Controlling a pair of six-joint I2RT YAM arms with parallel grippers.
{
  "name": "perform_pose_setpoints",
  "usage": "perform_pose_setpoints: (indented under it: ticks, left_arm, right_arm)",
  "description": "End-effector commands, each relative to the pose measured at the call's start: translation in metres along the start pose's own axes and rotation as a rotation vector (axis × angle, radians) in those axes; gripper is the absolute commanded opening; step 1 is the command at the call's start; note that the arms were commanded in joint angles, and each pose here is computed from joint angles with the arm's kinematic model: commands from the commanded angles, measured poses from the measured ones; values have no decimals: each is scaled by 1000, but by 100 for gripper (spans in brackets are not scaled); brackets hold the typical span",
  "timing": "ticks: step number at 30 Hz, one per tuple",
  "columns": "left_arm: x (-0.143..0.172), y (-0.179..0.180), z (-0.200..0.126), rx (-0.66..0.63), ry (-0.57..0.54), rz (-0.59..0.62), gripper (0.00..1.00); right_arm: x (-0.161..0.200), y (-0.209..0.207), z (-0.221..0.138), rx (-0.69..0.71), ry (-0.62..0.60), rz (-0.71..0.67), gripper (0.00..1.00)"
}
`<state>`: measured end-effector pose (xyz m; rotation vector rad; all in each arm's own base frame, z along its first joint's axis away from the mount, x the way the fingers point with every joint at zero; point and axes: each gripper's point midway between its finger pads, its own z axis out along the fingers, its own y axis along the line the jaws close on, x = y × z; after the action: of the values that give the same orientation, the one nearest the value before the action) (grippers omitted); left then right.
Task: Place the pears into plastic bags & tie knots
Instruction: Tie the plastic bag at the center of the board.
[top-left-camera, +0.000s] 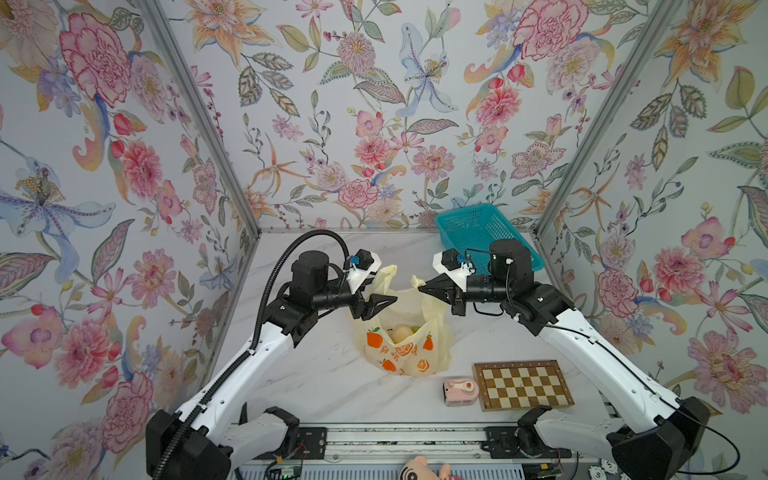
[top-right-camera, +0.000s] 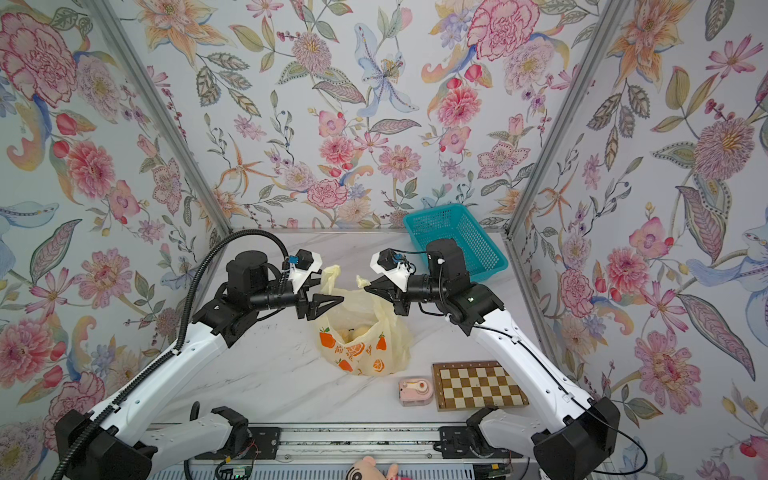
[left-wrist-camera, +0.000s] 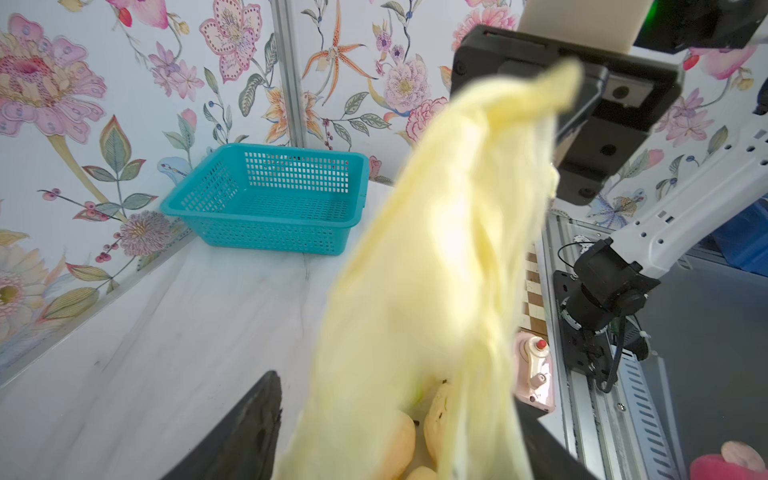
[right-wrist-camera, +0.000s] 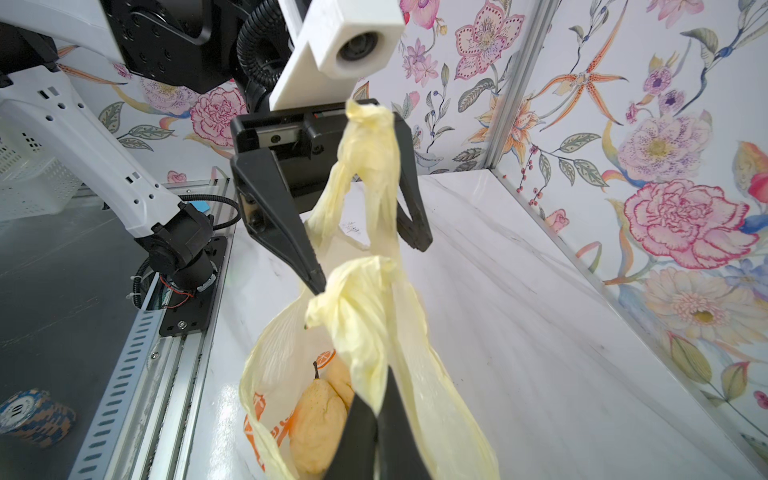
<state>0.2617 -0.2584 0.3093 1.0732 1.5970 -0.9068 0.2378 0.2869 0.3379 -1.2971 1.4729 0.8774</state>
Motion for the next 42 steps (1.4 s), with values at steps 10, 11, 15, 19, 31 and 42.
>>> perform_pose_setpoints:
  ticks: [10,11,15,19,31,42]
  left_arm:
    - [-3,-7,-18,57,-76,36,27]
    - [0,-6,-16,60,-67,22,20]
    - [1,5,-13,-10,-48,-2,11]
    - [2,5,-9,-61,8,4,7]
    - [7,-7,-2,-44,121,28,20]
    - [-10,-24,-8,24,64,44,54]
  right_arm:
    - [-7,6,1,-27,-1,-30,0]
    - [-9,8,2,-34,-1,-37,0]
    - [-14,14,12,-43,26,-86,0]
    - [-18,14,26,-29,80,-157,0]
    - [-10,12,63,-42,199,-226,0]
    - [-9,16,73,-55,208,-238,0]
